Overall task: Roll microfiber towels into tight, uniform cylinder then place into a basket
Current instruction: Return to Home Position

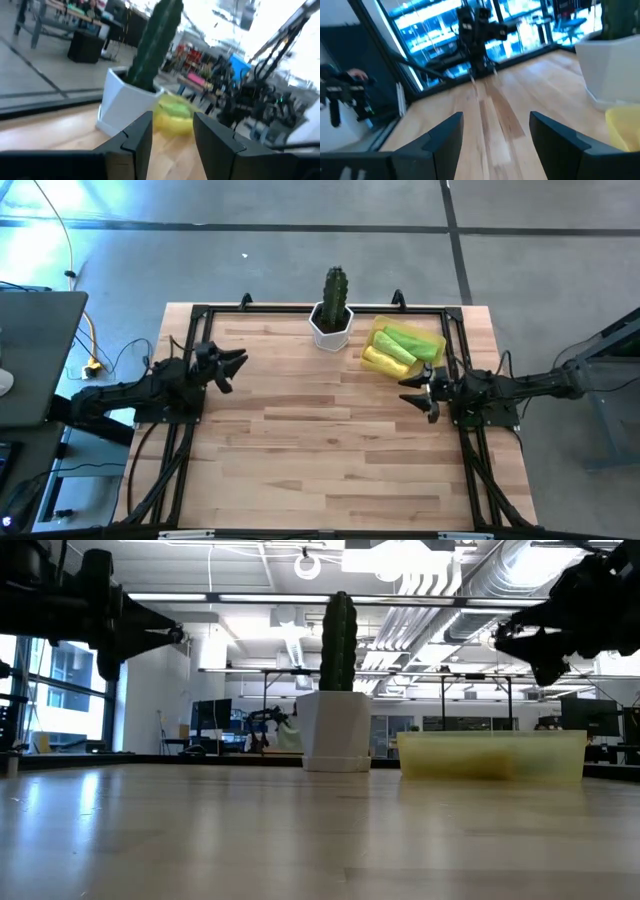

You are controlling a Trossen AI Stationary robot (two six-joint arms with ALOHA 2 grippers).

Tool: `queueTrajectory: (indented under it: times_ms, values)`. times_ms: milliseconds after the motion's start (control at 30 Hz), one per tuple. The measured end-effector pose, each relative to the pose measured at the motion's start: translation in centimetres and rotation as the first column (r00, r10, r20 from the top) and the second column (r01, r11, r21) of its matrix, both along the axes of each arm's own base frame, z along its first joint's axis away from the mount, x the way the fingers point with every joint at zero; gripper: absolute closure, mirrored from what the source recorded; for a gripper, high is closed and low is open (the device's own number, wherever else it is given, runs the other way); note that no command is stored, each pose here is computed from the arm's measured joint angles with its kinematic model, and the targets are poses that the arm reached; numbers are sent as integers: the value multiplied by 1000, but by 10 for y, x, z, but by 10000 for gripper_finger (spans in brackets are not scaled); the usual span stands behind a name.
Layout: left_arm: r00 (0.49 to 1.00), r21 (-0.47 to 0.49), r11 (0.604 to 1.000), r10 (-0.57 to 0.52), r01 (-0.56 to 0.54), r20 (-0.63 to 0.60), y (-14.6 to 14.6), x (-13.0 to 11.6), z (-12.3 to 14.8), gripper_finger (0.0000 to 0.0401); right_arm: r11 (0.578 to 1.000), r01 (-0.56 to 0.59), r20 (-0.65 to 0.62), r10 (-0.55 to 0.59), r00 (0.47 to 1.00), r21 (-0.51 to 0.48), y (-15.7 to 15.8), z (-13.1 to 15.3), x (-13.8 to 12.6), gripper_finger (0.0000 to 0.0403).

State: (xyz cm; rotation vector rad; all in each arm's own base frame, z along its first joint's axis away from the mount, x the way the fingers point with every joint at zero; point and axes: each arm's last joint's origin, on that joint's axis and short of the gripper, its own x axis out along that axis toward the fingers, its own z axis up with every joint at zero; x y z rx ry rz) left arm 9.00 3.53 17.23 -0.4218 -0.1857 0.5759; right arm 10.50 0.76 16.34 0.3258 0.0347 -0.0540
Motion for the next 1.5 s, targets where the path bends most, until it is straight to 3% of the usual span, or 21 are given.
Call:
queueTrajectory:
  times_ms: [300,633,867,1267,1500]
  values:
    - [997,5,997,80,-80,18,7,-4,2,270,999,39,130,-41,991,15,-5,11,-8,182]
    - [973,5,973,232,-232,18,19,-11,2,270,965,261,89,-261,961,10,-27,7,-10,182]
    - [938,5,938,347,-347,18,28,-19,2,270,884,467,89,-466,880,10,-48,7,-17,182]
    - [881,5,881,472,-472,17,38,-28,2,270,679,734,89,-732,676,9,-75,7,-35,182]
    - [873,5,873,487,-487,17,39,-29,1,270,635,773,88,-770,631,10,-79,7,-39,182]
